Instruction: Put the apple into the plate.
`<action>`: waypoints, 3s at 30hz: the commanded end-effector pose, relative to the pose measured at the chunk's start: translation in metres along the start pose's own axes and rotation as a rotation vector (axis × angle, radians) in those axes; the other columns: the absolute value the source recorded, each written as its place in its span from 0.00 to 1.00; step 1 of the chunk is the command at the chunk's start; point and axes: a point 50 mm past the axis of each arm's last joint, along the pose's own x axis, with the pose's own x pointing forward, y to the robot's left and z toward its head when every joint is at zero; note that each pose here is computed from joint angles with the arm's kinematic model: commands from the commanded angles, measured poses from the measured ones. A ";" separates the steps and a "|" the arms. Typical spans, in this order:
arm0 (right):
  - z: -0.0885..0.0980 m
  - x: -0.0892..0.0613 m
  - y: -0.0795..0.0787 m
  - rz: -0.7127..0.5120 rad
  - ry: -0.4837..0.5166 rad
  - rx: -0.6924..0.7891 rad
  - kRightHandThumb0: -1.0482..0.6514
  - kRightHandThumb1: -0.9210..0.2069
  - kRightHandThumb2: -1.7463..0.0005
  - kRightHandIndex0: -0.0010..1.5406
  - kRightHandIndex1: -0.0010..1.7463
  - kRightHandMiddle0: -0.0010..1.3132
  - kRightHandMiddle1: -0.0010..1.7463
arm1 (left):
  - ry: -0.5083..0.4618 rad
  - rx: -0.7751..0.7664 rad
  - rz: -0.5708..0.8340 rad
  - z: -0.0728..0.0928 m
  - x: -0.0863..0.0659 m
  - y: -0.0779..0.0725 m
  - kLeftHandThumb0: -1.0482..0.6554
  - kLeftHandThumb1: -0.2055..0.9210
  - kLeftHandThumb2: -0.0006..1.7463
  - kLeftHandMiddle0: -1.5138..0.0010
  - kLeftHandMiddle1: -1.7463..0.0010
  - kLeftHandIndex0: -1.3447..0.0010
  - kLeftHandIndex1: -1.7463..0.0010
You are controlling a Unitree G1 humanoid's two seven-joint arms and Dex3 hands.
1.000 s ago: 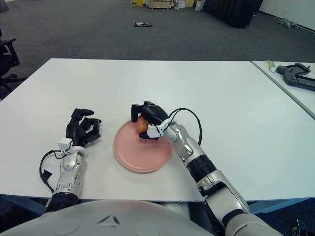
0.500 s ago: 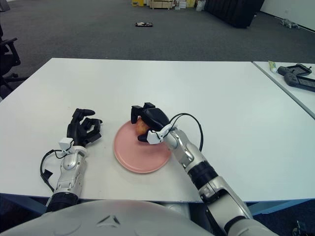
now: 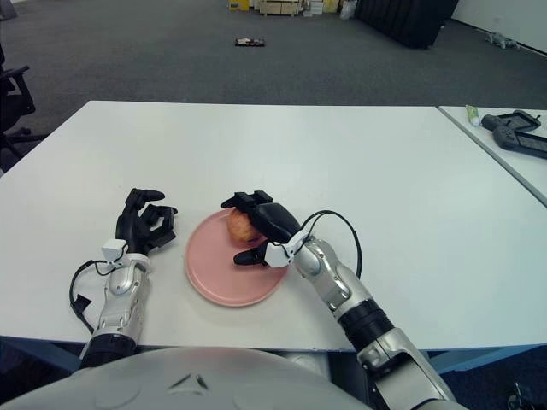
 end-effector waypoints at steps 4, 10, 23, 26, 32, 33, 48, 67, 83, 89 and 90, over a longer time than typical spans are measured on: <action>0.012 -0.011 -0.008 0.038 -0.003 0.056 0.00 0.08 0.84 0.00 0.00 0.00 0.00 | 0.021 0.012 -0.010 -0.003 0.001 0.001 0.61 0.54 0.66 0.61 0.12 0.70 0.00; 0.017 -0.016 -0.014 0.041 0.014 0.135 0.00 0.08 0.88 0.00 0.00 0.00 0.00 | 0.019 0.007 -0.004 -0.004 0.000 0.001 0.61 0.53 0.67 0.61 0.12 0.69 0.00; 0.022 -0.039 -0.025 -0.090 0.007 0.317 0.00 0.06 0.89 0.00 0.00 0.00 0.00 | 0.016 0.003 -0.013 -0.004 0.000 0.002 0.61 0.53 0.67 0.60 0.11 0.71 0.00; 0.023 -0.042 -0.027 -0.151 -0.014 0.363 0.00 0.03 0.88 0.00 0.00 0.00 0.00 | 0.015 0.005 -0.013 -0.004 0.000 0.001 0.61 0.53 0.68 0.60 0.11 0.71 0.00; -0.002 -0.053 -0.026 -0.294 -0.008 0.454 0.00 0.00 0.75 0.00 0.00 0.00 0.00 | 0.025 0.010 -0.012 -0.005 0.000 0.001 0.61 0.53 0.67 0.59 0.11 0.71 0.00; -0.002 -0.053 -0.026 -0.332 -0.017 0.478 0.00 0.00 0.73 0.00 0.00 0.00 0.00 | 0.026 0.011 -0.014 -0.004 0.000 0.001 0.61 0.53 0.67 0.59 0.12 0.72 0.00; -0.019 -0.056 -0.039 -0.925 -0.178 0.929 0.08 0.00 0.62 0.05 0.18 0.01 0.15 | 0.033 0.014 -0.028 -0.003 0.000 0.002 0.61 0.53 0.67 0.60 0.12 0.70 0.00; -0.029 -0.073 -0.018 -1.279 0.083 0.967 0.27 0.03 0.48 0.25 0.59 0.08 0.77 | 0.035 0.011 -0.033 -0.002 0.000 0.002 0.61 0.54 0.65 0.59 0.15 0.69 0.00; -0.038 -0.069 -0.003 -1.284 0.226 0.942 0.39 0.12 0.57 0.39 0.73 0.21 0.99 | 0.031 0.002 -0.039 -0.001 0.001 0.001 0.61 0.54 0.66 0.60 0.13 0.69 0.00; -0.045 -0.068 0.005 -1.235 0.303 0.994 0.40 0.17 0.55 0.40 0.79 0.24 1.00 | 0.032 -0.003 -0.038 -0.002 0.001 0.001 0.61 0.54 0.66 0.60 0.14 0.69 0.00; -0.046 -0.068 0.006 -1.224 0.316 1.009 0.40 0.17 0.54 0.39 0.80 0.24 1.00 | 0.033 -0.004 -0.036 -0.002 0.001 0.001 0.61 0.54 0.65 0.60 0.14 0.69 0.00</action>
